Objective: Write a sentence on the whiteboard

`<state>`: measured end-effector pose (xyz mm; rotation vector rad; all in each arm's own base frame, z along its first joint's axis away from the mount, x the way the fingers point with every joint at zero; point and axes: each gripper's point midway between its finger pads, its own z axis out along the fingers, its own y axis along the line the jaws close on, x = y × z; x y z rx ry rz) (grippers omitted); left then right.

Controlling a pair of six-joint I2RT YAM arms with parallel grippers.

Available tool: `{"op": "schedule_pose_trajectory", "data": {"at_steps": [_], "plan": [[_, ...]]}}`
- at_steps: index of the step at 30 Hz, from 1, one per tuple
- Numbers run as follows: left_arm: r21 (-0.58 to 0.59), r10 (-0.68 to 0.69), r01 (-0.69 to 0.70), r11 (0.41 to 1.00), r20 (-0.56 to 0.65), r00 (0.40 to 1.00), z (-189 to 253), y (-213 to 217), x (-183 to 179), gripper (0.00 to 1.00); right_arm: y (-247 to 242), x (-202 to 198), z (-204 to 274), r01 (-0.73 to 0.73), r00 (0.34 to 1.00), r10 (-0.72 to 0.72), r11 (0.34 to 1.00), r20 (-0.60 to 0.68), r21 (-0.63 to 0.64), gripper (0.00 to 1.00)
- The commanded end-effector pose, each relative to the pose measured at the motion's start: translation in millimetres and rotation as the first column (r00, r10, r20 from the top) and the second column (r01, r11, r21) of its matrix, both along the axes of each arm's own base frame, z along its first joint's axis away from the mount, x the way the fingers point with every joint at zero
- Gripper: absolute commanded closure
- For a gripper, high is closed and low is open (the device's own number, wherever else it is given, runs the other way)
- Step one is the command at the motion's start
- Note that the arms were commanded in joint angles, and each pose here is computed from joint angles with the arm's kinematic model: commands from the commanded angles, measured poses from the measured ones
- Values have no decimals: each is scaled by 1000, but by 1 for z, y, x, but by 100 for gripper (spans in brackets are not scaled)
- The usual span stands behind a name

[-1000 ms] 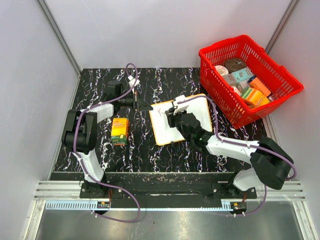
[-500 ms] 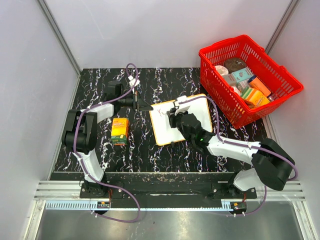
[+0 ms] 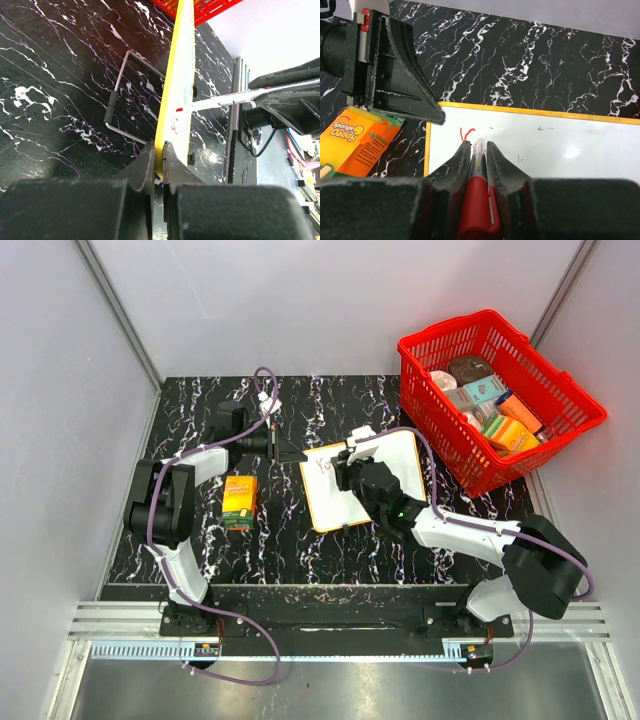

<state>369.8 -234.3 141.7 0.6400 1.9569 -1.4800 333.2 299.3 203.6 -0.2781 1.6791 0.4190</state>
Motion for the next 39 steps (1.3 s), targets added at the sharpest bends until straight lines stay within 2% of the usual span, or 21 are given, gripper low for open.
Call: {"op": "schedule_pose_trajectory", "data": {"at_steps": [1, 20, 39], "plan": [[20, -39, 37, 999, 104, 994, 6, -8, -2, 100, 9, 2, 14, -32, 999, 31, 999, 16, 27, 100], [23, -40, 37, 999, 107, 993, 6, -8, -3, 100, -15, 9, 2, 88, 996, -88, 996, -19, -6, 100], [25, -40, 38, 999, 106, 994, 6, -8, -3, 100, -27, -2, -14, 78, 995, -79, 997, -54, -17, 100]]}}
